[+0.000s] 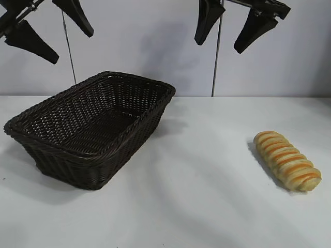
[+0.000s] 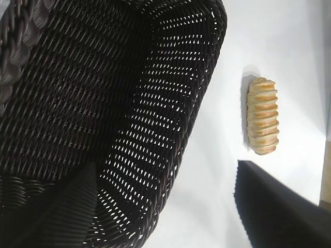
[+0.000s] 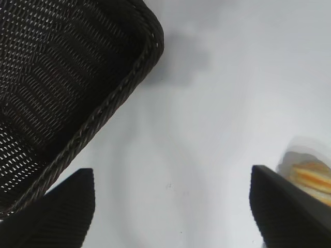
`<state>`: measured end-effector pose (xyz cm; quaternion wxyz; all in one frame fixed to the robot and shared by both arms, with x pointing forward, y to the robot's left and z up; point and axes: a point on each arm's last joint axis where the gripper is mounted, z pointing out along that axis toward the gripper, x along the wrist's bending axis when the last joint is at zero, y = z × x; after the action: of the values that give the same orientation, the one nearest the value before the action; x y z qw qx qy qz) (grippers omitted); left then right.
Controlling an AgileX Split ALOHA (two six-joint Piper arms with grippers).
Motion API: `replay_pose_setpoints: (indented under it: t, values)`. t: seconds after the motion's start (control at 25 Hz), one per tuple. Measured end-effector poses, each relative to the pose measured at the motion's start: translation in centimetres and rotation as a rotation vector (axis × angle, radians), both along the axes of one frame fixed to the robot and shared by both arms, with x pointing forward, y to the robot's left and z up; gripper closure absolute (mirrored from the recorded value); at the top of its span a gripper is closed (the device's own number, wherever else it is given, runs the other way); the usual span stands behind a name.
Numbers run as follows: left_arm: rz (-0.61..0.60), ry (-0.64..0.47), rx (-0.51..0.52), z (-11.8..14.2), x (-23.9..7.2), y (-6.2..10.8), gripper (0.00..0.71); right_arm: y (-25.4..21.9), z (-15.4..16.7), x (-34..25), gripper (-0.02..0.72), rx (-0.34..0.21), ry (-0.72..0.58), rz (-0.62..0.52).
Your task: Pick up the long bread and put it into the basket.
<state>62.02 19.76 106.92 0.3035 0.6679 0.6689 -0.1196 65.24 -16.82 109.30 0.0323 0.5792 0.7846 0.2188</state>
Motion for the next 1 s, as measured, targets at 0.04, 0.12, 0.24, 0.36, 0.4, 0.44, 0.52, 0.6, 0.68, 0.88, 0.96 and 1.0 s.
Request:
replay_pose_setpoints:
  t: [0.04,0.12,0.24,0.36,0.4,0.44,0.52,0.6,0.68,0.88,0.96,1.0]
  values:
    - [0.001,-0.001,0.000,0.0,0.0,0.0,0.171,0.0,0.0,0.0,0.113,0.000,0.000,0.000]
    - [0.006,-0.009,0.000,0.0,0.1,0.0,0.171,0.0,0.0,0.0,0.113,0.000,0.000,0.000]
    - [0.009,-0.012,-0.001,0.0,0.1,0.0,0.171,0.0,0.0,0.0,0.113,0.000,0.000,0.000]
    - [0.009,-0.011,-0.004,0.0,0.1,0.0,0.171,0.0,0.0,0.0,0.113,0.000,0.000,0.000]
    - [0.007,-0.009,-0.005,0.0,0.1,0.0,0.171,0.0,0.0,0.0,0.113,0.000,0.000,0.000]
    - [0.004,-0.005,-0.004,0.0,0.1,0.0,0.171,0.0,0.0,0.0,0.113,0.000,0.000,0.000]
    - [-0.002,0.003,-0.001,0.0,0.0,0.0,0.171,0.0,0.0,0.0,0.113,0.000,0.000,0.000]
    - [-0.012,0.013,0.012,-0.1,-0.2,0.1,0.171,0.0,0.0,0.0,0.113,0.000,0.000,0.000]
    - [-0.021,0.019,0.025,-0.1,-0.3,0.1,0.171,0.0,0.0,0.0,0.113,0.000,0.000,0.000]
    - [-0.041,0.008,0.048,1.0,-1.4,0.3,0.171,0.0,0.0,0.0,0.113,0.000,0.000,0.000]
    - [-0.044,-0.001,0.048,1.4,-2.3,0.1,0.171,0.0,0.0,0.0,0.113,0.000,0.001,0.000]
    - [-0.042,0.001,0.049,1.3,-2.9,0.0,0.171,0.0,0.0,0.0,0.113,0.000,0.001,0.000]
